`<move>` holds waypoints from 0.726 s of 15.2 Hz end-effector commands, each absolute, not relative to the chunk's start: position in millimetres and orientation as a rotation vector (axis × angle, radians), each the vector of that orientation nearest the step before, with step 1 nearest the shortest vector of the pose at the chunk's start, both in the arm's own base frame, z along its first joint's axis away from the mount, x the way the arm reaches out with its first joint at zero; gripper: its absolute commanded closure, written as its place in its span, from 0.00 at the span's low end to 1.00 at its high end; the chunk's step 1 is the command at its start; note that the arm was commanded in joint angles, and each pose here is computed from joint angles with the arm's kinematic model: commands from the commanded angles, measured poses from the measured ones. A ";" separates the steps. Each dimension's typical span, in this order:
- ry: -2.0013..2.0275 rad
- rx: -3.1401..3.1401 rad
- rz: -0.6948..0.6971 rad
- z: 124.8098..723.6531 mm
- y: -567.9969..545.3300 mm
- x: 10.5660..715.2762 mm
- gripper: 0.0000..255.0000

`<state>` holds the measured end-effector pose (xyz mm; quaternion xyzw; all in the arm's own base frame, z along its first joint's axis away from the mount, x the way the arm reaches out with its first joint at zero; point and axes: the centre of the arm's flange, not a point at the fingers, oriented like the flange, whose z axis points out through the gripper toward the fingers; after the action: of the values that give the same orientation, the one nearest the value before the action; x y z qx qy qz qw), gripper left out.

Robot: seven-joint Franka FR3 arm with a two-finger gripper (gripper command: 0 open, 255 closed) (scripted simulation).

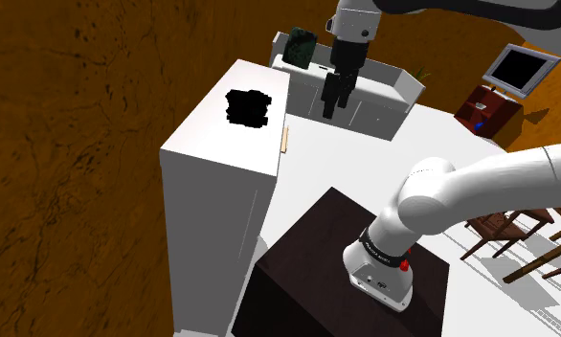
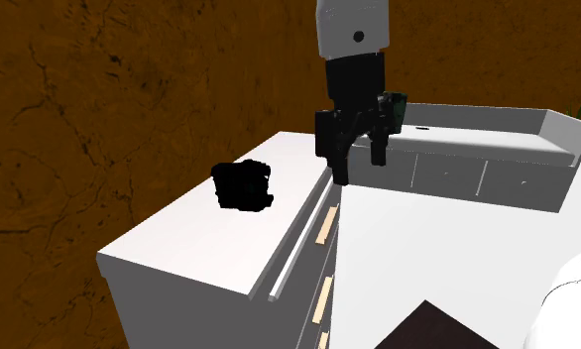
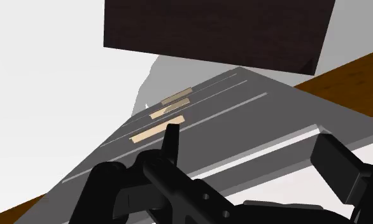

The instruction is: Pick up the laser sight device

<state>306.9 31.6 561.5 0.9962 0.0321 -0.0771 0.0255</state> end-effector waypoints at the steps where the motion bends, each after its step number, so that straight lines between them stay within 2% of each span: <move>1: 0.099 3.080 -0.238 561.5 31.6 306.9 0.00; 11: 0.336 3.020 -0.280 556.7 89.0 432.2 0.00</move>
<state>420.8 84.0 559.1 0.9898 0.1018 -0.0902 0.0433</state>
